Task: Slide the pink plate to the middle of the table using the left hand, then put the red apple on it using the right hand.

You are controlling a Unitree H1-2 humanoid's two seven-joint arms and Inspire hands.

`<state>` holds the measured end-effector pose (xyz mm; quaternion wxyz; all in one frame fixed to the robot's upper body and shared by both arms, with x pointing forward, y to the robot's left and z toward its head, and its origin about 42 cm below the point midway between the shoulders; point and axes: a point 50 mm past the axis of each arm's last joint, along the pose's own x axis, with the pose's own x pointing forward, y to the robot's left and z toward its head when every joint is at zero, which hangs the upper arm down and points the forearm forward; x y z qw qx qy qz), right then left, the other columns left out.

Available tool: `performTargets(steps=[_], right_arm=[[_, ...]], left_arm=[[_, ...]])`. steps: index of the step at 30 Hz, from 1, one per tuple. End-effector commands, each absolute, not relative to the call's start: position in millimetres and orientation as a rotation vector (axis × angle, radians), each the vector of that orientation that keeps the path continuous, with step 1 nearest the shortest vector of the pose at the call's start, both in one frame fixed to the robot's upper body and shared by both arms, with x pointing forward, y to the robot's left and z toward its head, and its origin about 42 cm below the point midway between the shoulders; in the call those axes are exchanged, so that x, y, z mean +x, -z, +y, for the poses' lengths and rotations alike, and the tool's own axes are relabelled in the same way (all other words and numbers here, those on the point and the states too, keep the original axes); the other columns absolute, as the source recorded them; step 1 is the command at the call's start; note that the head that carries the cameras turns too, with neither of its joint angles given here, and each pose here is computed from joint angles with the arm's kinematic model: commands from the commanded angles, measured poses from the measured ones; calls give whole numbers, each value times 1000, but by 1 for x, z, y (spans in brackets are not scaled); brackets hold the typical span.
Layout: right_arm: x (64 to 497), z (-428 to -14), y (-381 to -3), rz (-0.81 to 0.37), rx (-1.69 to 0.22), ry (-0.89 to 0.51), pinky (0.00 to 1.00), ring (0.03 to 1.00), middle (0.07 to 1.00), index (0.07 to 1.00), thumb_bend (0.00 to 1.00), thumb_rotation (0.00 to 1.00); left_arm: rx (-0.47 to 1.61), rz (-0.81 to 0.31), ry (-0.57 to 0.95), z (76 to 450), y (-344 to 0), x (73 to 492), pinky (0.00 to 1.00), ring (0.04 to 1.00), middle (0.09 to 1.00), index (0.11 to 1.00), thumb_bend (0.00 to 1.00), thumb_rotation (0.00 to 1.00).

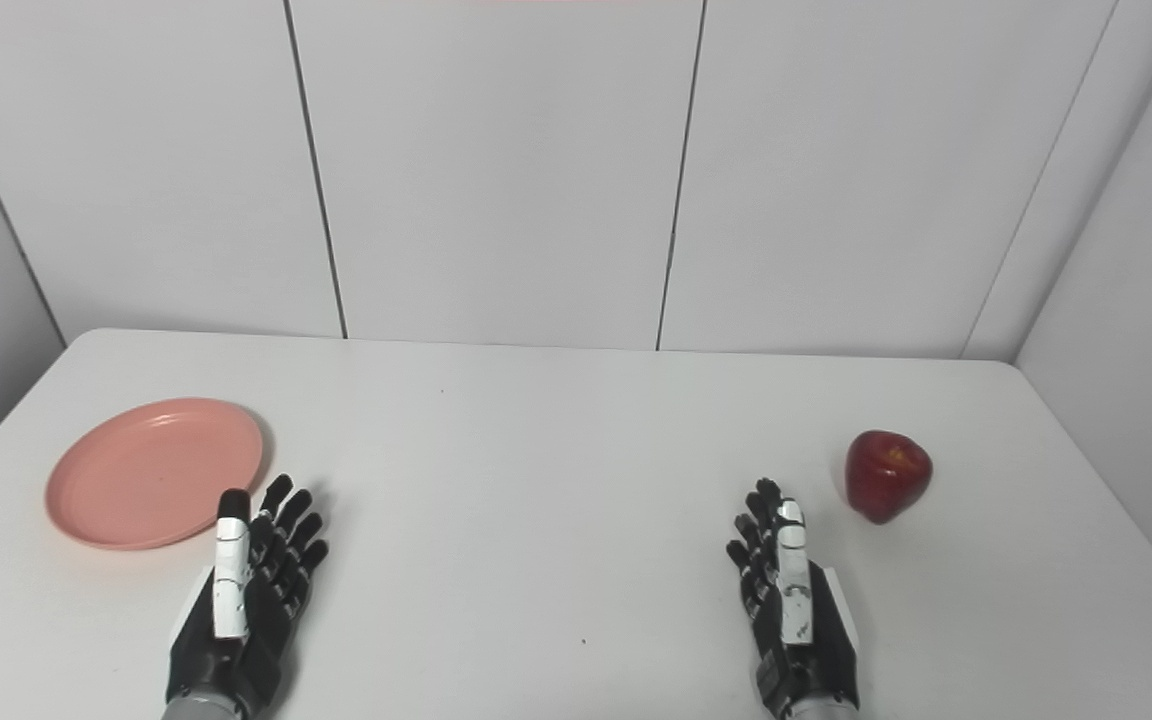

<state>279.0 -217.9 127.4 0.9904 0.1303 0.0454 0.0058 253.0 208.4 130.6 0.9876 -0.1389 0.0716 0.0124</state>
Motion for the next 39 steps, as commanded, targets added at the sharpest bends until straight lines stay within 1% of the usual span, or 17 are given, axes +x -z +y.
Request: performTargets(steps=[1, 8, 27, 39], right_arm=[[282, -207, -134, 97, 276, -36, 1000, 996, 1000, 968, 859, 1000], [282, -206, -133, 90, 267, -45, 1000, 1000, 1000, 968, 860, 1000], [282, -209, -133, 94, 262, -41, 1000, 1000, 1000, 967, 871, 1000], [282, -212, -134, 98, 274, -39, 1000, 1000, 1000, 967, 852, 1000]], left_arm=[[-259, 161, -22, 220, -127, 239, 1000, 1000, 1000, 1000, 756, 1000], [-250, 162, -9, 221, -128, 238, 1000, 1000, 1000, 1000, 734, 1000], [-250, 162, -5, 218, -127, 238, 1000, 1000, 1000, 1000, 751, 1000], [-253, 165, -18, 215, -128, 238, 1000, 1000, 1000, 1000, 756, 1000]])
